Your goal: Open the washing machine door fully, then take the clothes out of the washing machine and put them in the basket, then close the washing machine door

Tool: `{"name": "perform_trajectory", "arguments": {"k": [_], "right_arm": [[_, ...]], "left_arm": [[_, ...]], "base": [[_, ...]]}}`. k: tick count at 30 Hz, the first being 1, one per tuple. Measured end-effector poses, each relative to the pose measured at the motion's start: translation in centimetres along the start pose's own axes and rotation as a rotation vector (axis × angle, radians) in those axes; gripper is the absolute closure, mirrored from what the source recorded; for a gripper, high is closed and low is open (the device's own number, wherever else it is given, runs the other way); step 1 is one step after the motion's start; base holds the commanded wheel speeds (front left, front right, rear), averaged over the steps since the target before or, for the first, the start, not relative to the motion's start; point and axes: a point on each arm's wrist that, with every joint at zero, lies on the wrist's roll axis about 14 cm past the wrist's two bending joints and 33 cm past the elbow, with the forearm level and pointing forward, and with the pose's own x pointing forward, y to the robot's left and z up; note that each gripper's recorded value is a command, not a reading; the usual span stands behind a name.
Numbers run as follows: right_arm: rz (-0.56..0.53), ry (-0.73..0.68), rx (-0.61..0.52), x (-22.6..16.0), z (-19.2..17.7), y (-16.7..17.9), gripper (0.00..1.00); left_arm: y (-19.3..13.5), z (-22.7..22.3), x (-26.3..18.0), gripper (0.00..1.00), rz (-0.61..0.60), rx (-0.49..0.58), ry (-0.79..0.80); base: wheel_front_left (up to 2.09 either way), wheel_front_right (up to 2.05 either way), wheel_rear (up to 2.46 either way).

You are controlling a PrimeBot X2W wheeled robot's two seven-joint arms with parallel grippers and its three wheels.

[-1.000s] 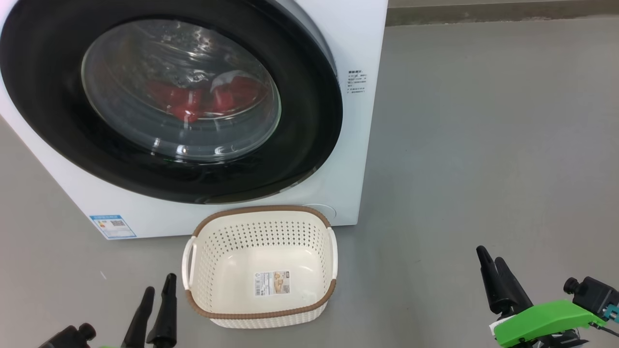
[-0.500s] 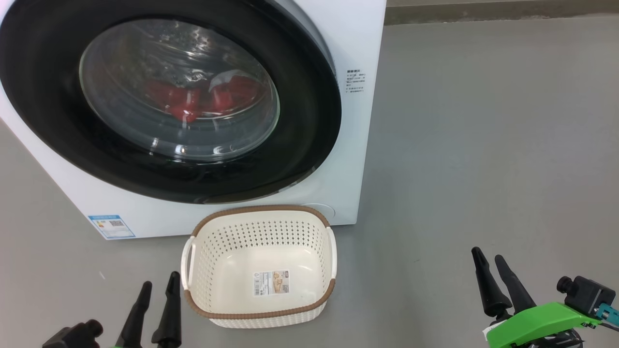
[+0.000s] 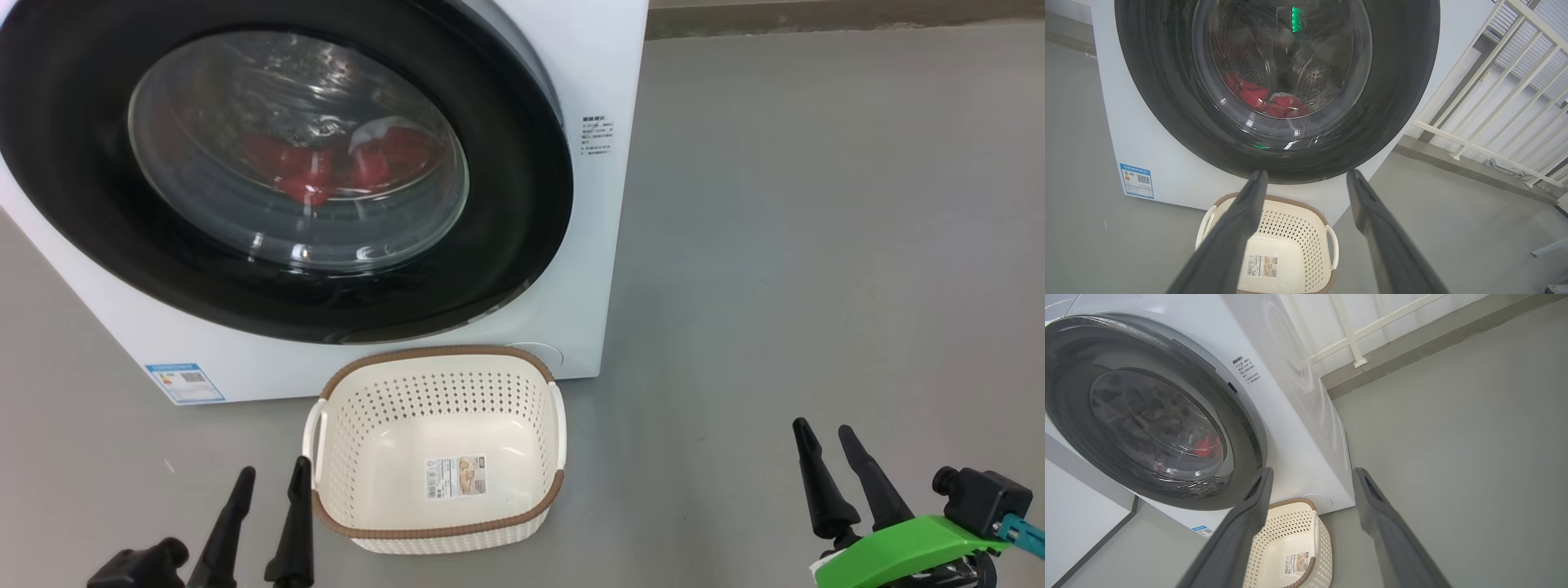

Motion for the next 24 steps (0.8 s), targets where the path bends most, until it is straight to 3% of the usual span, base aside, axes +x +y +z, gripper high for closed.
{"name": "perform_trajectory", "arguments": {"k": [24], "right_arm": [[0.032,-0.043,-0.235,-0.33,0.70,0.23,0.00]], "left_arm": [[-0.61,-0.17,-0.30,0.00,-0.049,0.242,-0.017]], "base": [[0.00,0.00,0.00]]}}
